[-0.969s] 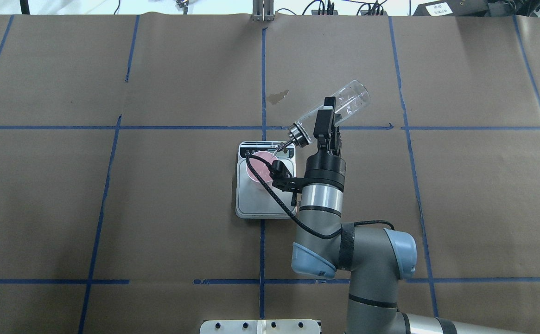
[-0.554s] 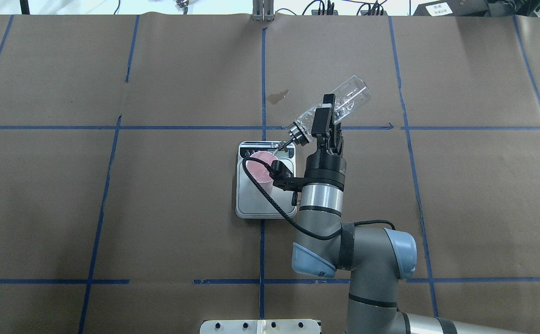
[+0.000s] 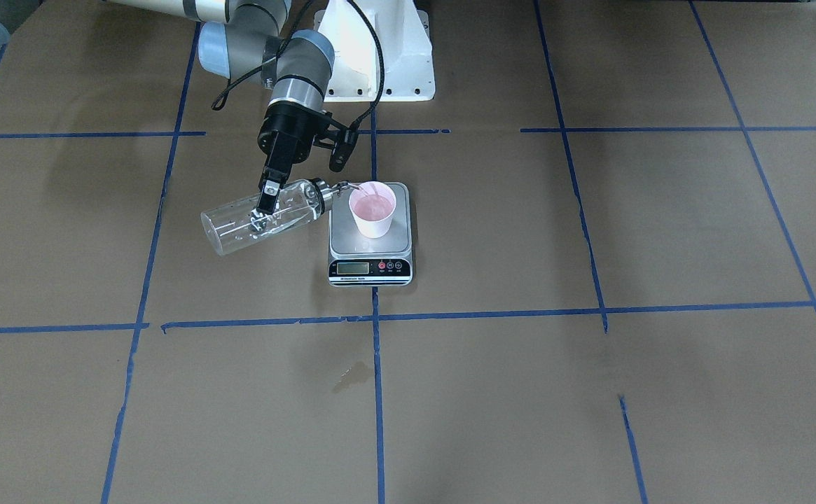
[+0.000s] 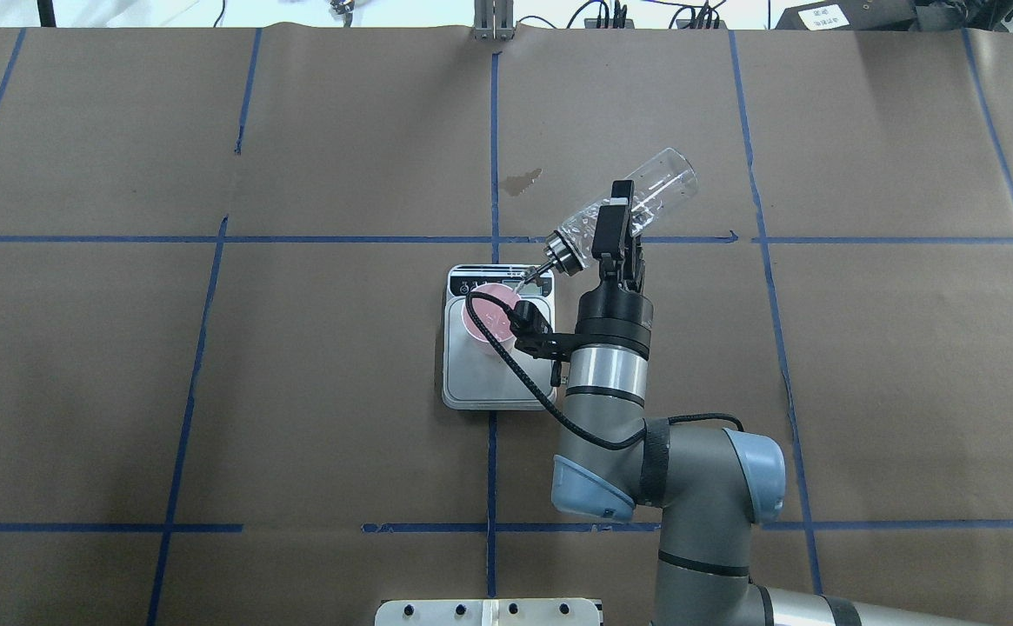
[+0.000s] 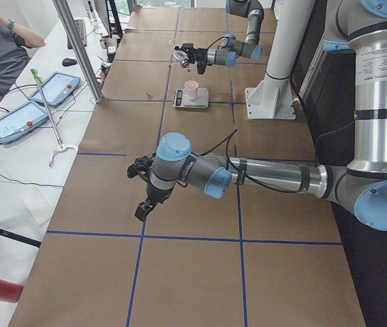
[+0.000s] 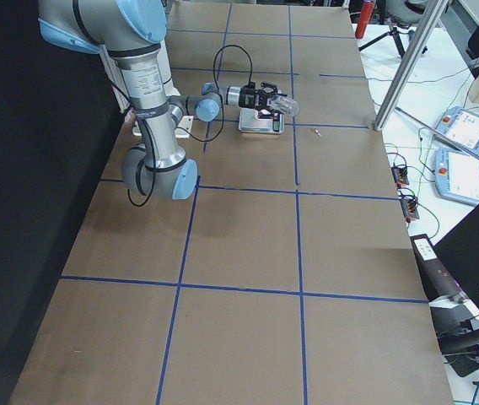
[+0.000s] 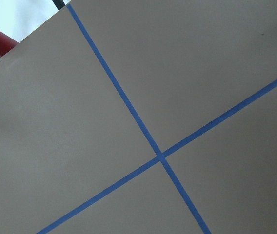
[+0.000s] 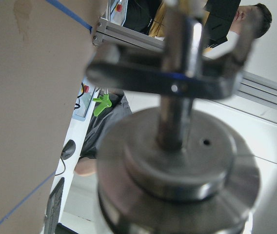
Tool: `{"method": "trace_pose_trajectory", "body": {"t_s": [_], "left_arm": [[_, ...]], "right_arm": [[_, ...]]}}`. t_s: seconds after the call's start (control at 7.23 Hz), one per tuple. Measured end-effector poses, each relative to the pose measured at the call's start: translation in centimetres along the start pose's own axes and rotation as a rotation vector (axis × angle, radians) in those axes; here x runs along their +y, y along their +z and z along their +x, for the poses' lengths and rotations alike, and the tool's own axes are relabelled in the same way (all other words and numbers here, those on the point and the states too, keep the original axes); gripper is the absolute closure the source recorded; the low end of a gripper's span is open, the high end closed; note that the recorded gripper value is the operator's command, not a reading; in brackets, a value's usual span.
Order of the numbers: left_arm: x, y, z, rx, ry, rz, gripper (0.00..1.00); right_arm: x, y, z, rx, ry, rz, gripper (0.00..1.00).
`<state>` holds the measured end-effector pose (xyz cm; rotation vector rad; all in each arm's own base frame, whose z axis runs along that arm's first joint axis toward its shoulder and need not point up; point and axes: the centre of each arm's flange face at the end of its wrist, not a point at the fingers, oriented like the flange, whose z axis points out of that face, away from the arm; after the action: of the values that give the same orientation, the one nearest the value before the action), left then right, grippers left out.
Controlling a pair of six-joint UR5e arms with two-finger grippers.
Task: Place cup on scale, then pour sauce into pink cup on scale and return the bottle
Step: 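Tilt the dispenser spout down over the pink cup to pour, then turn the dispenser upright and carry it back to its spot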
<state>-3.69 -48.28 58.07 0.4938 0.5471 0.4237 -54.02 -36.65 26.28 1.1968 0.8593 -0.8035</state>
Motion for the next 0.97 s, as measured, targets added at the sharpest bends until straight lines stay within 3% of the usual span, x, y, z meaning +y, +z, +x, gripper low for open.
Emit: {"method": "trace_pose_trajectory", "body": {"t_s": [0.55, 0.97], "left_arm": [[-0.2, -0.3, 0.1, -0.003, 0.002, 0.006, 0.00], [-0.3, -0.4, 0.1, -0.003, 0.003, 0.009, 0.00]], "right_arm": [[0.2, -0.7, 0.5, -0.181, 0.384, 0.086, 1.00], [0.8, -1.5, 1.8, -0.375, 0.836, 0.097, 1.00]]}}
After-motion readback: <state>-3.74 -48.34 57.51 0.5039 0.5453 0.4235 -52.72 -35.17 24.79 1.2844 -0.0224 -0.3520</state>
